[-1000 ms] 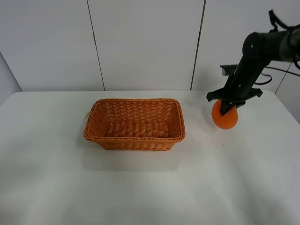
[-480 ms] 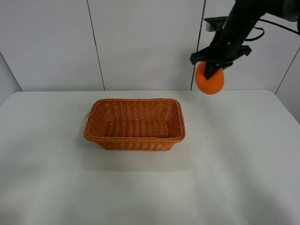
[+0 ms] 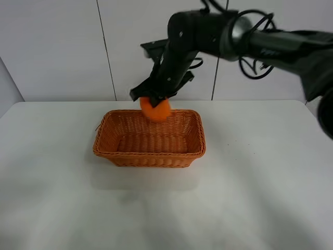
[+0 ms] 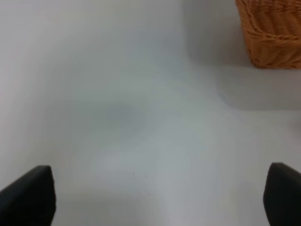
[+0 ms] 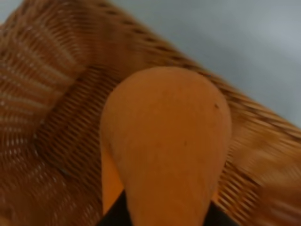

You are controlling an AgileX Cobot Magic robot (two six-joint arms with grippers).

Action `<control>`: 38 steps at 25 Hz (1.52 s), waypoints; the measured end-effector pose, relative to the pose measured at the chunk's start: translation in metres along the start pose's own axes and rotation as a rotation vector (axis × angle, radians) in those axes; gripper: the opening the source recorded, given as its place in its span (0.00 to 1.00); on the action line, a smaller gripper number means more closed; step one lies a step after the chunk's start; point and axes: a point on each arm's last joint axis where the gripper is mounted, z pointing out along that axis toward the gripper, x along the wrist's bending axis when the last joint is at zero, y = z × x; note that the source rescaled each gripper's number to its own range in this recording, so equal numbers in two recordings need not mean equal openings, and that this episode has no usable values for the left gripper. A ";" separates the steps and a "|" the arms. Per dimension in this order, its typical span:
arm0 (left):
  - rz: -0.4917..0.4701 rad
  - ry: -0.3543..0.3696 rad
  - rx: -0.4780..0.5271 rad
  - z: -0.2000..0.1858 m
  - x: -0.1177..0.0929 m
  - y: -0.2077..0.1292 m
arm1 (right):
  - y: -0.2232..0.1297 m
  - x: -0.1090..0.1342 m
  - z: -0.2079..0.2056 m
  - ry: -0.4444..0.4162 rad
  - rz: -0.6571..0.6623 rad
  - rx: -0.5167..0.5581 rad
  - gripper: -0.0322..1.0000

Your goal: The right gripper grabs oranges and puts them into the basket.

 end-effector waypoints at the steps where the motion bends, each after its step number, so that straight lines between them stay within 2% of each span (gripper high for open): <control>1: 0.000 0.000 0.000 0.000 0.000 0.000 | -0.003 0.003 0.015 0.003 -0.003 0.012 0.04; 6: 0.000 0.000 0.000 0.000 0.000 0.000 | -0.016 0.002 0.070 0.000 0.002 0.060 0.04; 7: 0.000 0.000 0.000 0.000 0.000 0.000 | -0.019 0.002 0.076 -0.001 0.007 0.072 0.08; 9: 0.000 0.000 0.000 0.000 0.000 0.000 | -0.021 0.002 0.080 -0.001 0.015 0.082 0.25; 12: 0.000 0.000 0.000 0.000 0.000 0.000 | -0.020 0.002 0.079 -0.001 0.016 0.085 0.72; 14: 0.000 0.000 0.000 0.000 0.000 0.000 | -0.019 0.002 0.076 -0.001 0.016 0.100 0.89; 15: 0.000 0.000 0.000 0.000 0.000 0.000 | -0.018 0.002 0.073 -0.001 0.015 0.108 0.94; 17: 0.000 0.000 0.000 0.000 0.000 0.000 | -0.011 0.003 0.063 0.001 0.013 0.113 0.98; 21: 0.000 0.000 0.000 0.000 0.000 0.000 | 0.005 0.003 0.032 0.000 0.011 0.151 1.00; 24: 0.000 0.000 0.000 0.000 0.000 0.000 | 0.023 -0.007 0.003 -0.017 0.019 0.085 1.00; 27: 0.000 0.000 0.000 0.000 0.000 0.000 | 0.033 -0.027 -0.017 -0.037 0.052 0.026 1.00; 31: 0.000 0.000 0.000 0.000 0.000 0.000 | 0.032 -0.074 -0.026 -0.081 0.135 0.021 1.00; 38: 0.000 0.000 0.000 0.000 0.000 0.000 | 0.011 -0.194 -0.046 -0.202 0.337 0.009 1.00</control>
